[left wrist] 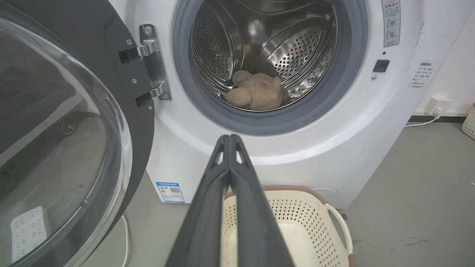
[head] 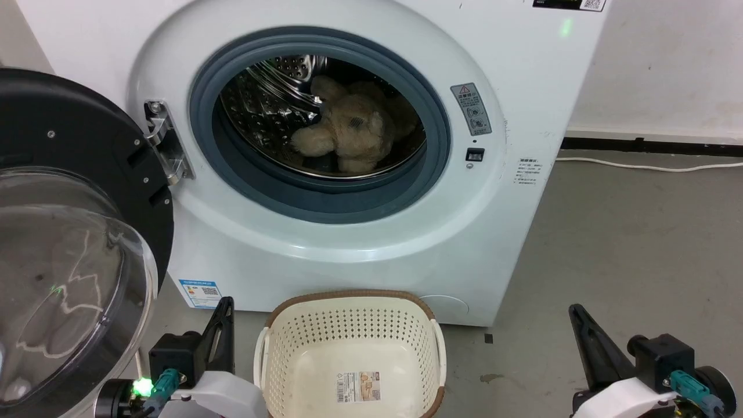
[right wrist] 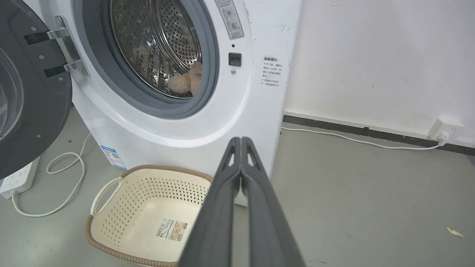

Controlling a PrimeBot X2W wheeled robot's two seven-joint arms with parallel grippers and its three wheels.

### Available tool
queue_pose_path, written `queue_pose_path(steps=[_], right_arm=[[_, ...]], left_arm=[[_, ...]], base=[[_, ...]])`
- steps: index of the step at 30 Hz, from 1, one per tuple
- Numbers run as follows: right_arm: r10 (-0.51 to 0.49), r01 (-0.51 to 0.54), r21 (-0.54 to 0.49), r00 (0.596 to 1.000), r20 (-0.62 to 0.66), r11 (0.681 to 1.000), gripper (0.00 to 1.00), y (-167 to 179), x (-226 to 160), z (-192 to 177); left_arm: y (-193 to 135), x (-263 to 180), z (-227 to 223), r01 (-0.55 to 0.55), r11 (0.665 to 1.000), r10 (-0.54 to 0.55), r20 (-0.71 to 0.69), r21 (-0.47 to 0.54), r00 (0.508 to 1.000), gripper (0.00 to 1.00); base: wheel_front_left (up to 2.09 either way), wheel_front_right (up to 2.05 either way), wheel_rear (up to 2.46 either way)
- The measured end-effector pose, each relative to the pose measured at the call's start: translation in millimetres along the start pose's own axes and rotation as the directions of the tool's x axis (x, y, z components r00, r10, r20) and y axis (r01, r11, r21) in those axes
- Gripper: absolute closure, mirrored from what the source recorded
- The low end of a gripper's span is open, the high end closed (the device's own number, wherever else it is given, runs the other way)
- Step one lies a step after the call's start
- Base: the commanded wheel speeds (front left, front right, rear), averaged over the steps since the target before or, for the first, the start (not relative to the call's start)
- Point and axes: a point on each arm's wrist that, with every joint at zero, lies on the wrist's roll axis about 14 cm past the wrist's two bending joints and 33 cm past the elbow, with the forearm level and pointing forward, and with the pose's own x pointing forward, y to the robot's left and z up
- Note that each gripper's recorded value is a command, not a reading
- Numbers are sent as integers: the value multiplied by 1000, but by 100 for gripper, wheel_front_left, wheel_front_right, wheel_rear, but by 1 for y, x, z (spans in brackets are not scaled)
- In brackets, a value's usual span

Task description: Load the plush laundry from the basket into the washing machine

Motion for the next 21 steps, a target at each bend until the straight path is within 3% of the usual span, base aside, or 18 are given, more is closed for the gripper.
queue_pose_path(steps=[21], right_arm=[[2, -2, -39, 1000, -2, 999, 100, 0, 8, 8]], left_arm=[[3, 4, 0, -18, 999, 18, -16, 35, 1000, 100]], base=[[0, 0, 0]])
